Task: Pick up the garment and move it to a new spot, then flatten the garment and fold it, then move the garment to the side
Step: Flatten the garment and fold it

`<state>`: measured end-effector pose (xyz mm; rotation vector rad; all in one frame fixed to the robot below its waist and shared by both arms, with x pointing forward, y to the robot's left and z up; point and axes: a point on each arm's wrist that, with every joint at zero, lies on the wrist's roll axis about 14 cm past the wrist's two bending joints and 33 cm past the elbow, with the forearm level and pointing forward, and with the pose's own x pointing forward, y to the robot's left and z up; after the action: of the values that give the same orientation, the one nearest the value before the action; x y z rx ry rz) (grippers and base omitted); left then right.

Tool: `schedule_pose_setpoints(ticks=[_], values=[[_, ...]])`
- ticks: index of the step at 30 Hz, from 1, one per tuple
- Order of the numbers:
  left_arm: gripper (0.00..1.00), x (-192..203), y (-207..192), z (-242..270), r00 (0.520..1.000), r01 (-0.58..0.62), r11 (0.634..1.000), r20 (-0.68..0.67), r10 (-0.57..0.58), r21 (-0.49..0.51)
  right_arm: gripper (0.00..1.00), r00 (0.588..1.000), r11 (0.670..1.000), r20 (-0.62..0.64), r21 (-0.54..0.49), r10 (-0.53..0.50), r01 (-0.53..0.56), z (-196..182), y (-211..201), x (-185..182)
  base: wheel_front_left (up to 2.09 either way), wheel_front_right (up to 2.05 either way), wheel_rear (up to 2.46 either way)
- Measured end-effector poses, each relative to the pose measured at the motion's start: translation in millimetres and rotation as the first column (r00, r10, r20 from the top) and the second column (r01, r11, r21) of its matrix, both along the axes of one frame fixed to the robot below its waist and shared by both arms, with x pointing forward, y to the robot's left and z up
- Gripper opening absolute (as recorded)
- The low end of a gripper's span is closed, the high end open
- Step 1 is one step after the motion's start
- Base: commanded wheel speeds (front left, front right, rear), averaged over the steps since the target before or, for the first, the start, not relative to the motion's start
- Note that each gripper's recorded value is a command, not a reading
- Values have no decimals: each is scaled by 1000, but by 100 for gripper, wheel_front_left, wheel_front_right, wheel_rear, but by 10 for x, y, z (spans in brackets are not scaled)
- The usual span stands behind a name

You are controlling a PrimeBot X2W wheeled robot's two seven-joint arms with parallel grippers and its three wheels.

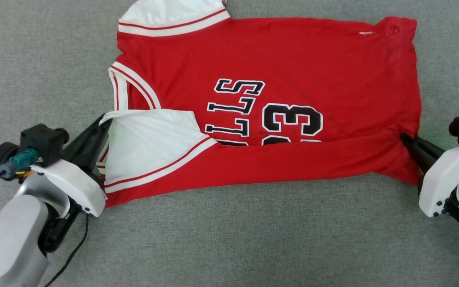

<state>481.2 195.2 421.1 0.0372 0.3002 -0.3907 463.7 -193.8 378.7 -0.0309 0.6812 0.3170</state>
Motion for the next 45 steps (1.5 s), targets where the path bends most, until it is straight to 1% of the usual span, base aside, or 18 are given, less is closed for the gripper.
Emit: schedule_pose_setpoints(ticks=[1,2,3,4,5,7,10,13,17,20,23,26,34,39,40,42,45], values=[[0,-6,4,-15,1000,-5,1000,2,5,3,0,1000,1000,0,0,0,0,1,5,-5,0,0,0],[85,-20,4,-30,1000,-6,1000,3,6,10,0,1000,1000,5,-4,-1,1,10,3,-4,0,0,0],[100,-36,9,-42,1000,-8,1000,4,8,14,30,1000,1000,14,-7,-5,5,23,-5,-2,0,0,0],[100,-42,4,-37,1000,-17,1000,9,17,6,96,1000,1000,17,-7,-8,8,29,-1,-8,0,0,0],[100,-45,1,-21,999,-35,999,15,35,-10,100,1000,1000,25,-5,-7,7,50,17,-9,0,0,0],[100,-60,4,44,997,-67,997,33,68,-43,100,1000,1000,25,-3,-12,12,78,30,-40,0,0,0],[100,-175,70,83,994,-102,994,41,104,-38,100,999,999,44,-35,4,-2,171,19,-89,0,0,0],[100,-323,75,102,990,-137,989,21,139,-63,100,999,1000,53,-30,-7,8,274,16,-147,0,0,0],[100,-553,31,70,983,-181,979,-57,176,-95,100,999,999,39,-40,-33,35,352,-28,-289,0,0,0],[100,-732,-33,33,974,-202,973,-125,188,-113,100,997,998,33,-10,-65,65,415,5,-397,0,0,0],[100,-884,-119,-32,968,-179,980,-193,160,-88,100,996,996,19,-15,-89,90,429,-12,-516,0,0,0],[100,-947,-151,-69,959,-182,980,-235,160,-78,100,993,993,34,13,-116,116,484,24,-541,0,0,0],[100,-867,8,-252,925,-257,966,-292,244,-7,100,990,990,39,19,-138,137,520,87,-586,0,0,0],[100,-902,-33,-476,900,-222,974,-375,221,41,100,988,989,35,-1,-148,148,490,31,-577,0,0,0],[55,-899,-55,-504,895,-215,976,-393,212,37,100,988,989,48,3,-150,150,511,29,-559,0,0,0],[0,-906,-97,-554,888,-197,980,-416,194,35,100,987,989,66,8,-148,147,542,39,-524,0,0,0],[0,-922,-203,-578,885,-163,987,-441,150,8,100,987,989,63,3,-149,149,525,21,-517,0,0,0]])
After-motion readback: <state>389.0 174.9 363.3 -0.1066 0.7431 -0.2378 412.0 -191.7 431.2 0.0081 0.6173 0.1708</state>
